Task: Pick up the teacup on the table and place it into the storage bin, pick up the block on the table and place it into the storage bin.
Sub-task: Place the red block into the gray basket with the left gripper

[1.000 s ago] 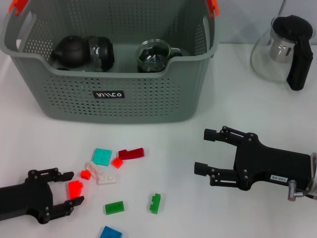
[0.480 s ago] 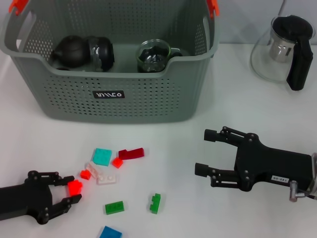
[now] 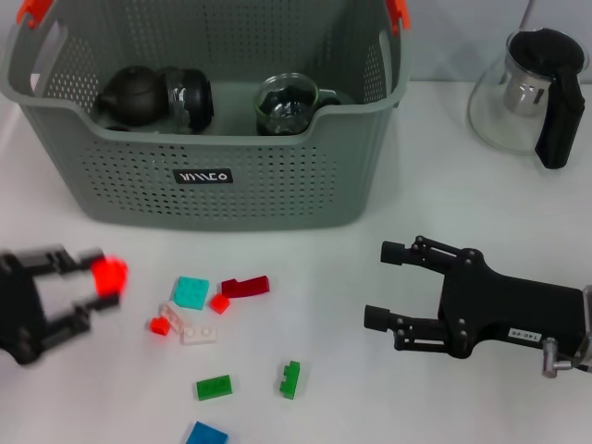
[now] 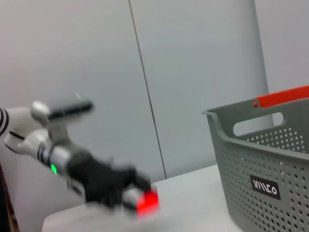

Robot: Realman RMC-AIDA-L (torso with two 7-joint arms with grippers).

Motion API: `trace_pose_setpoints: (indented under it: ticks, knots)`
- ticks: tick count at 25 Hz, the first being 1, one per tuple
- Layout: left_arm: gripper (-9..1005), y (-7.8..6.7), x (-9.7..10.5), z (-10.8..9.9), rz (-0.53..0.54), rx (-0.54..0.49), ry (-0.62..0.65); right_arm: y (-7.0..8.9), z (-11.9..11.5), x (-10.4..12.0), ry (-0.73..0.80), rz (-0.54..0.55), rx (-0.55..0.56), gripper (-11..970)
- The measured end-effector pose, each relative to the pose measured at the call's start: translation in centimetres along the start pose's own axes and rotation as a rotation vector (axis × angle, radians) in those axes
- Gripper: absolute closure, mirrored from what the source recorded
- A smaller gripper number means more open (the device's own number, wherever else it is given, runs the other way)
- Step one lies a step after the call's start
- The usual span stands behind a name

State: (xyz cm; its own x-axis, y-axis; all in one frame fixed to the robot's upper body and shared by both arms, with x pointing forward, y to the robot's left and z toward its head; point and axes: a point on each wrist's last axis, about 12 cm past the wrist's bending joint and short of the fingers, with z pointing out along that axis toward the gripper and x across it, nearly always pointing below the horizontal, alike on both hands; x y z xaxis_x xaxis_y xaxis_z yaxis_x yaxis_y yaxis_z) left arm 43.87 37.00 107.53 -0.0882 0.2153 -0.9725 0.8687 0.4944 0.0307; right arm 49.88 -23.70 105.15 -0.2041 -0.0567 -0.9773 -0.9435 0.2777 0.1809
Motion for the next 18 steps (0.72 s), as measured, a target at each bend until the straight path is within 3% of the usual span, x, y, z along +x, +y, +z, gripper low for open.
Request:
trace_pose_setpoints:
  ticks: [2, 3, 8, 12, 14, 18]
  knots:
    - [568, 0.2, -0.9, -0.5, -0.002, 0.001, -0.074, 0.0, 0.0, 0.0, 0.001, 0.000, -0.003, 50]
    - [567, 1.0, -2.6, -1.0, -0.037, -0.003, -0.205, 0.1, 0.0, 0.0, 0.000, 0.001, -0.004, 50]
    - [560, 3.4, -5.4, 0.5, -0.088, 0.011, -0.331, 0.2, 0.0, 0.0, -0.003, 0.002, -0.009, 50]
    - [554, 5.7, -7.9, 2.8, -0.119, 0.023, -0.387, 0.2, 0.0, 0.0, -0.003, 0.002, -0.010, 50]
    - [551, 7.8, -9.5, 4.9, -0.158, -0.014, -0.398, 0.2, 0.0, 0.0, -0.003, 0.000, -0.011, 50]
    - [546, 10.7, -11.6, 8.9, -0.220, -0.056, -0.310, 0.2, 0.1, 0.0, -0.003, -0.001, -0.012, 50]
